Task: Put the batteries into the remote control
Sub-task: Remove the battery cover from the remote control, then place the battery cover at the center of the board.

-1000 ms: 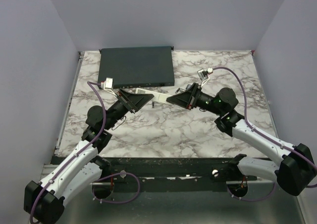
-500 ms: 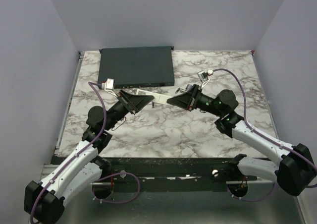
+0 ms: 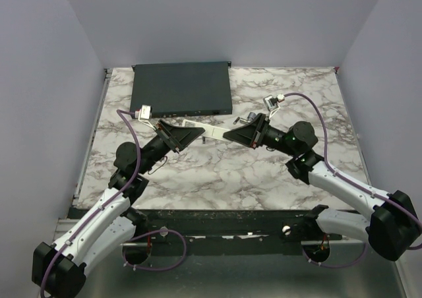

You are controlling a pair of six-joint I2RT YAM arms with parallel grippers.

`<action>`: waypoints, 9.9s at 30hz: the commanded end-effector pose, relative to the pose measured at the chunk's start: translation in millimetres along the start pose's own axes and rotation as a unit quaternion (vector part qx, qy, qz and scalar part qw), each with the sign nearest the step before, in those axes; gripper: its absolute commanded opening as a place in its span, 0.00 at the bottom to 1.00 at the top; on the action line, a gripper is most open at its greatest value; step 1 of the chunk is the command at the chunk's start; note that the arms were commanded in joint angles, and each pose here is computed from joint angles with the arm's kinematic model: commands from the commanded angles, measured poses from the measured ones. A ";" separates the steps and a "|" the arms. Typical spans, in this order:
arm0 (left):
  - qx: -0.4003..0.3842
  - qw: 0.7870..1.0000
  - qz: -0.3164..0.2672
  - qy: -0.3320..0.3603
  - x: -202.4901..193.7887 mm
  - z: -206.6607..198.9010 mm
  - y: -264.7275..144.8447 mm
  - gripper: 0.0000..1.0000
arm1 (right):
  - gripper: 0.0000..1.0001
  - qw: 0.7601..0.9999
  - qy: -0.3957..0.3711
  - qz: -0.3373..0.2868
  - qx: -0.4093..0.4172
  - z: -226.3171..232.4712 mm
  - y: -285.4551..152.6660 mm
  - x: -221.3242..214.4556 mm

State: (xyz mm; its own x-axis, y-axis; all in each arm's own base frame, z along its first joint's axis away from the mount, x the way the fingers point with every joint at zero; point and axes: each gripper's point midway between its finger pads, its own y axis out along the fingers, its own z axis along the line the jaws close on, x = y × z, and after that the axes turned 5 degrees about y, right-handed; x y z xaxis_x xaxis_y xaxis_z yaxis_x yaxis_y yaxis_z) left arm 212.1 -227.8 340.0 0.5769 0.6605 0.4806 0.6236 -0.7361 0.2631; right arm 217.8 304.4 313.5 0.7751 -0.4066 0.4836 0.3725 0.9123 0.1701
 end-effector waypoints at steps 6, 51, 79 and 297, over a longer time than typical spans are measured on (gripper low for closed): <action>-0.059 0.998 -0.006 0.010 6.0 -26.3 -2.4 0.56 | 0.01 1.000 0.014 -0.026 -0.005 -15.2 -7.8 3.4; -0.070 0.997 0.004 0.015 8.7 -34.7 5.3 0.00 | 0.44 0.994 0.005 -0.015 -0.106 -57.7 -6.6 1.6; -0.072 0.996 -0.009 0.043 15.8 -46.9 -0.2 0.00 | 0.43 0.987 0.013 -0.022 -0.161 -78.1 -19.3 -3.0; 0.267 0.959 -0.028 0.094 24.4 89.3 -40.4 0.00 | 0.04 0.908 0.025 0.060 -0.414 -235.2 -74.7 -65.3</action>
State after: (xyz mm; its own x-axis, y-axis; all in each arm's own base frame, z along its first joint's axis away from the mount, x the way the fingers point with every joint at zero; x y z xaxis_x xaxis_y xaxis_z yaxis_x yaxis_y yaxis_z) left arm 247.1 -172.3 251.9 0.4892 0.6007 0.6323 0.8467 -0.5011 -0.1790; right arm 264.5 252.7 76.1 0.8342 -0.3517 0.4249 0.5490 0.6038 -0.5780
